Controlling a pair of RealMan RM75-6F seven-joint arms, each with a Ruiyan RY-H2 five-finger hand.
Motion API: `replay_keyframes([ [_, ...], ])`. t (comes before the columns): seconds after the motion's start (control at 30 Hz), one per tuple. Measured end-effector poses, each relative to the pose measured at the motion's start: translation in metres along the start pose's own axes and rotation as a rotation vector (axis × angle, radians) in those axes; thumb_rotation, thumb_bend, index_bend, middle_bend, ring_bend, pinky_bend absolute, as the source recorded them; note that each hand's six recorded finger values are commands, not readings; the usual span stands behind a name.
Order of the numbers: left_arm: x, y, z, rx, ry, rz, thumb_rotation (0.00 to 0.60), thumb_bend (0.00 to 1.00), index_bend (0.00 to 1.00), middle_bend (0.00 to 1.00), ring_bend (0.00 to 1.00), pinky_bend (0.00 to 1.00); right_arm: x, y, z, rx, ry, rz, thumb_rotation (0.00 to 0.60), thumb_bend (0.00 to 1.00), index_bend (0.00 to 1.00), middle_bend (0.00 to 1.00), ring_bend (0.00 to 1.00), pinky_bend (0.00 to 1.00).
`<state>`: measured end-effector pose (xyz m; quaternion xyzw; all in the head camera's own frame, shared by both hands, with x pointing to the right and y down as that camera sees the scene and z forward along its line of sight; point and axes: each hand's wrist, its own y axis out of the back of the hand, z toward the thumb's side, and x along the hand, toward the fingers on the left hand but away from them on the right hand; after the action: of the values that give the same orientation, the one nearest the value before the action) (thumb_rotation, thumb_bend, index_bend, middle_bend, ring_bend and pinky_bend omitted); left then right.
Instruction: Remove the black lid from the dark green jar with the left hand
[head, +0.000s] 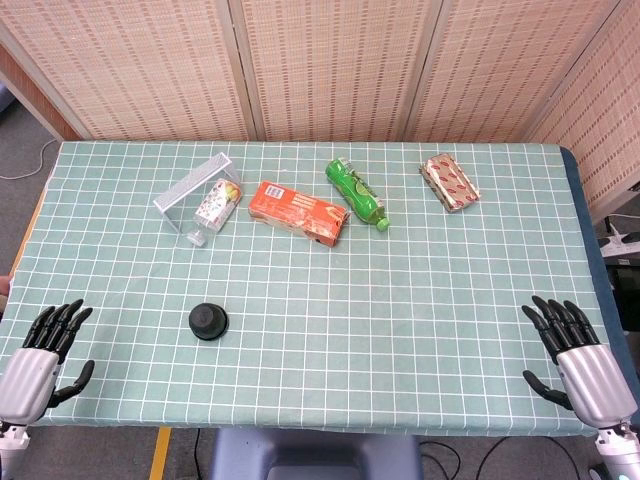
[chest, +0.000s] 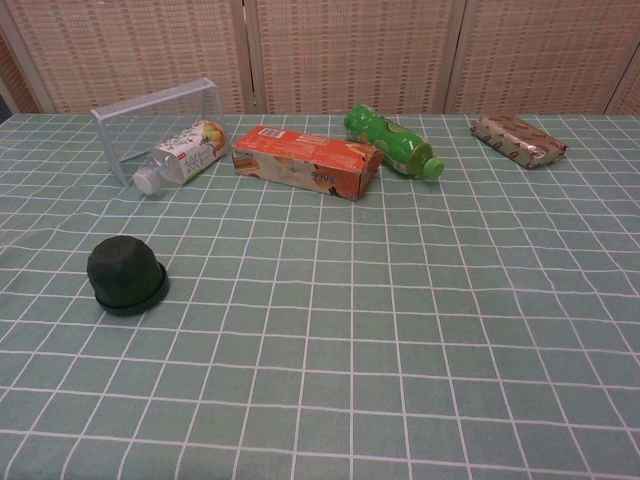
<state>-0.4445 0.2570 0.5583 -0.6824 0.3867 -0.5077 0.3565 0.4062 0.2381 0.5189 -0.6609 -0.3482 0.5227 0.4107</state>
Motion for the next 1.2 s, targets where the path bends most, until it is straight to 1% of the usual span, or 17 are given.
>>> replay_keyframes([
  [0.13,0.006,-0.004,0.006,-0.024,-0.034,-0.005,0.600,0.43,0.00,0.00,0.00,0.00,0.001,0.002,-0.002,-0.006,-0.004,-0.005,0.600,0.16,0.00,0.00,0.00,0.00],
  [0.23,0.016,-0.009,0.014,-0.051,-0.079,-0.041,0.600,0.44,0.00,0.00,0.00,0.01,0.001,0.005,-0.003,-0.013,-0.005,-0.018,0.600,0.16,0.00,0.00,0.00,0.00],
  [0.33,0.033,-0.013,0.025,-0.102,-0.123,-0.107,0.600,0.45,0.00,0.00,0.00,0.02,0.001,0.006,-0.002,-0.026,0.003,-0.019,0.600,0.16,0.00,0.00,0.00,0.00],
  [0.4,0.047,-0.015,0.032,-0.127,-0.145,-0.169,0.600,0.45,0.00,0.00,0.00,0.01,0.002,0.006,-0.001,-0.028,0.009,-0.013,0.600,0.16,0.00,0.00,0.00,0.00],
  [0.53,0.075,-0.022,0.042,-0.136,-0.148,-0.322,0.600,0.44,0.00,0.00,0.00,0.00,0.004,0.006,0.002,-0.040,0.022,-0.007,0.600,0.16,0.00,0.00,0.00,0.00],
  [0.57,0.084,-0.025,0.044,-0.132,-0.140,-0.374,0.600,0.42,0.00,0.00,0.00,0.00,0.005,0.006,0.003,-0.041,0.026,-0.006,0.600,0.16,0.00,0.00,0.00,0.00],
  [0.67,0.108,-0.030,0.051,-0.113,-0.110,-0.487,0.600,0.36,0.00,0.00,0.00,0.01,0.006,0.006,0.005,-0.046,0.039,-0.005,0.600,0.16,0.00,0.00,0.00,0.00],
  [0.73,0.122,-0.032,0.055,-0.093,-0.089,-0.530,0.600,0.35,0.00,0.00,0.00,0.01,0.006,0.006,0.004,-0.046,0.044,-0.004,0.600,0.16,0.00,0.00,0.00,0.00],
  [0.87,0.148,-0.033,0.065,-0.015,-0.063,-0.570,0.600,0.35,0.00,0.00,0.00,0.01,0.005,0.005,0.004,-0.053,0.050,0.000,0.600,0.16,0.00,0.00,0.00,0.00],
  [0.97,0.164,-0.037,0.077,0.042,-0.063,-0.589,0.600,0.35,0.00,0.00,0.00,0.01,0.003,0.003,0.004,-0.056,0.050,0.013,0.600,0.16,0.00,0.00,0.00,0.00],
  [1.03,0.171,-0.040,0.085,0.061,-0.062,-0.605,0.600,0.35,0.00,0.00,0.00,0.02,0.003,0.003,0.002,-0.059,0.043,0.014,0.600,0.16,0.00,0.00,0.00,0.00],
  [1.2,0.181,-0.051,0.104,0.083,-0.056,-0.689,0.600,0.33,0.00,0.00,0.00,0.03,0.001,0.005,-0.001,-0.062,0.020,0.012,0.600,0.16,0.00,0.00,0.00,0.00],
])
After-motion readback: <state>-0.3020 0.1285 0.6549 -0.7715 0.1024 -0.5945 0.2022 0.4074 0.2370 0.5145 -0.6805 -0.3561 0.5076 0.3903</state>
